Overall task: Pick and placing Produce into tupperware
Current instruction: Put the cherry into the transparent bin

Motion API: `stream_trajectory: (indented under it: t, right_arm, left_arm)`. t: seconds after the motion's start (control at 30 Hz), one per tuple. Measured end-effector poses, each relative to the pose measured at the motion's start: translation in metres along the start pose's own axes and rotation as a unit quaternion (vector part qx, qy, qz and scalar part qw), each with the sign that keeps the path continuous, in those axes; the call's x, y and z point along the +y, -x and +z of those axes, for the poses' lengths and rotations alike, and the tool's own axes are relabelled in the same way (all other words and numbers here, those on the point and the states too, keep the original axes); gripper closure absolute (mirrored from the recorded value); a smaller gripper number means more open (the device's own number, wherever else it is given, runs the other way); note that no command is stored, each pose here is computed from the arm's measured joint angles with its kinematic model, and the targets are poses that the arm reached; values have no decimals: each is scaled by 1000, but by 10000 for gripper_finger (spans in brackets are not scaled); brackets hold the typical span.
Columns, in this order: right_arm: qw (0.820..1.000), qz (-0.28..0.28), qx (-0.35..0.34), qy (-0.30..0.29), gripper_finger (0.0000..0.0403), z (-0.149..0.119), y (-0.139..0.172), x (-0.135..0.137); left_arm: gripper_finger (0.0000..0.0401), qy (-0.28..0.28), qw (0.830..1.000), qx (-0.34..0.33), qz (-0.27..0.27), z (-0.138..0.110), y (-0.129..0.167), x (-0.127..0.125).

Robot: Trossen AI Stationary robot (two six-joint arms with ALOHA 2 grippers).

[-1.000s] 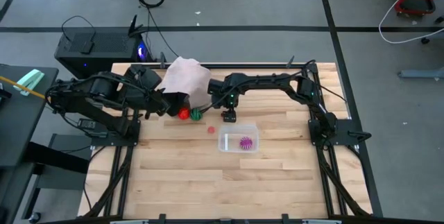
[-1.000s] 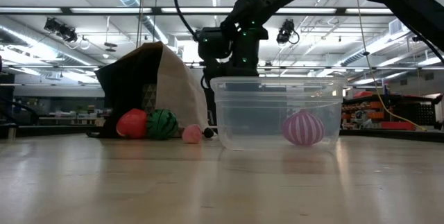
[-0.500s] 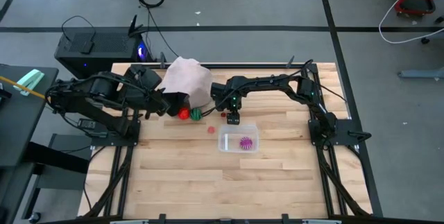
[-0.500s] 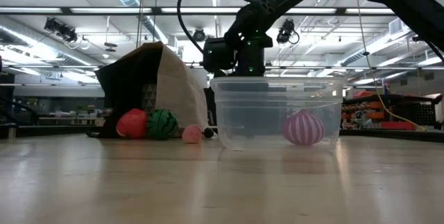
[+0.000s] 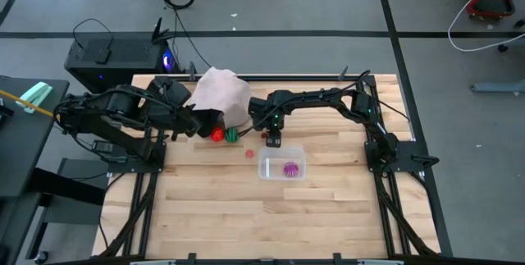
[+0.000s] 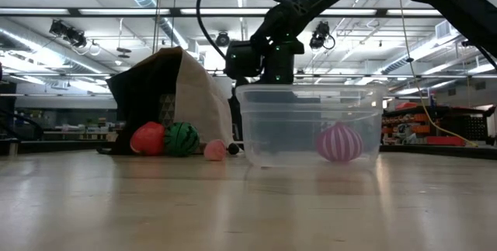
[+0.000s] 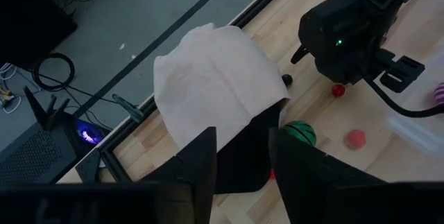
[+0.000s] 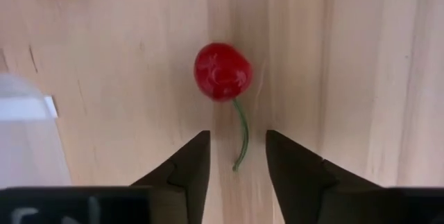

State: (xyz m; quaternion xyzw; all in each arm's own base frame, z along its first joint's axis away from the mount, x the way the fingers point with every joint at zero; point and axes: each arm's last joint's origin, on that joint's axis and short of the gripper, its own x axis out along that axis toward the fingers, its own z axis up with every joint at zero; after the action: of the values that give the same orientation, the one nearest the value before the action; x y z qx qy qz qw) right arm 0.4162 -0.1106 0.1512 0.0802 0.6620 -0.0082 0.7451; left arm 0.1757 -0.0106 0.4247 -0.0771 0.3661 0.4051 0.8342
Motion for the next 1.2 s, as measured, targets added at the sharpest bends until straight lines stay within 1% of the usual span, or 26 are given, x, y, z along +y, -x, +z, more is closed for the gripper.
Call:
stream_trajectory:
  t: [0.17, 0.4, 0.43, 0.67, 0.83, 1.1, 1.2]
  right_arm:
    - [1000, -2, -3, -7, 303, 1, 0, 0]
    - [1000, -1, -3, -15, 388, 1, 0, 1]
    - [1000, -1, -3, -15, 394, 1, 0, 1]
    - [1000, 5, -2, -19, 399, 0, 0, 2]
    - [1000, 2, -7, -22, 401, 1, 4, 2]
    - [1000, -5, -21, -21, 402, -2, 24, 3]
    - [999, -9, -24, -21, 402, -6, 40, 5]
  left_arm:
    - [266, 0, 1000, 0, 0, 0, 0, 0]
    - [260, 0, 1000, 0, 0, 0, 0, 0]
    - [260, 0, 1000, 0, 0, 0, 0, 0]
    - [266, -1, 1000, 0, 0, 0, 0, 0]
    - [262, -1, 1000, 0, 0, 0, 0, 0]
    - [264, -1, 1000, 0, 0, 0, 0, 0]
    - [267, -1, 1000, 0, 0, 0, 0, 0]
